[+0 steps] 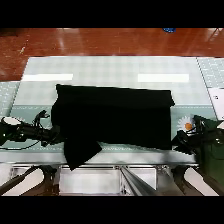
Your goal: Fold the shirts.
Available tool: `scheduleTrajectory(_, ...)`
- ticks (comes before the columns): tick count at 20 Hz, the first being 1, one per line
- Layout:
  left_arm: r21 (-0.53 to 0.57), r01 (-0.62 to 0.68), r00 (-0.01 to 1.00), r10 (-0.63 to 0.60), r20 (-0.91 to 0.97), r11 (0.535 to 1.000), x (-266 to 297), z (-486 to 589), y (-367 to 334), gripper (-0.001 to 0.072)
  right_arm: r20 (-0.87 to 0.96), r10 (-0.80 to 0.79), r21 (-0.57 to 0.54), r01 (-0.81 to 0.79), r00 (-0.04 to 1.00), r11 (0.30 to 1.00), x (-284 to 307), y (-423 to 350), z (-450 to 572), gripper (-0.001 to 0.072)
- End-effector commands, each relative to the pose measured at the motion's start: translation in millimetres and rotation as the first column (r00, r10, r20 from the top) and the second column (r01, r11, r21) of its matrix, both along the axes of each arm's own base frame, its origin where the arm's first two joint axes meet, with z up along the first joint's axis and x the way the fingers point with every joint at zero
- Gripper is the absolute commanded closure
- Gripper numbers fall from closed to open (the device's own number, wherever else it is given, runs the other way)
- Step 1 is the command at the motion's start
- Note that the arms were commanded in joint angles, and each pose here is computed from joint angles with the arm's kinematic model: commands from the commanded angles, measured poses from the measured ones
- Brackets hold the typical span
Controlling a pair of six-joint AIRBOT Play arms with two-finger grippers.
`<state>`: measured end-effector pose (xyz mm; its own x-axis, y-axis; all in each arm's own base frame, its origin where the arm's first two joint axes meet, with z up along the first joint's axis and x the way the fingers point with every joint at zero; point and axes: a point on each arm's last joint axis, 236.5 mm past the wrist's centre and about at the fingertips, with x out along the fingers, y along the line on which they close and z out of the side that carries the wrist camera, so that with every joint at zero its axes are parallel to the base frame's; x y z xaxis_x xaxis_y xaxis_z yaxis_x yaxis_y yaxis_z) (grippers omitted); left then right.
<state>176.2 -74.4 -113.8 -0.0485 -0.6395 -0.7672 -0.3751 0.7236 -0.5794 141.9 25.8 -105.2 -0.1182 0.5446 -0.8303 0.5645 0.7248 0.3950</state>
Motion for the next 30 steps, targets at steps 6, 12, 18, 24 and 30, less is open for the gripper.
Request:
scheduleTrajectory(6, 0.001, 0.012, 0.999, -0.012, 0.045, 1.0, 19, 14, 5, 0.0686, 0.195, 0.052, 0.081, -0.069, 0.979, 0.994, 64, 22, 5, 0.0684)
scheduleTrajectory(12, -0.033, -0.066, 0.946, 0.073, 0.316, 0.997, 125, 92, 9, 0.0687, 0.345, 0.087, 0.036, -0.106, 0.935, 0.994, 119, 3, 50, 0.0684)
scheduleTrajectory(18, 0.016, 0.011, 0.906, -0.017, 0.424, 1.0, 220, 113, -21, 0.0687, 0.51, 0.027, 0.037, -0.053, 0.86, 0.998, 192, -2, 86, 0.0684)
scheduleTrajectory(24, -0.011, -0.054, 0.924, 0.054, 0.379, 0.998, 293, 94, -16, 0.0687, 0.559, -0.042, 0.048, 0.018, 0.828, 0.999, 253, -9, 77, 0.0684)
scheduleTrajectory(30, -0.007, -0.052, 0.93, 0.051, 0.365, 0.999, 316, 69, -14, 0.0687, 0.579, -0.105, 0.042, 0.099, 0.808, 0.994, 293, -28, 63, 0.0684)
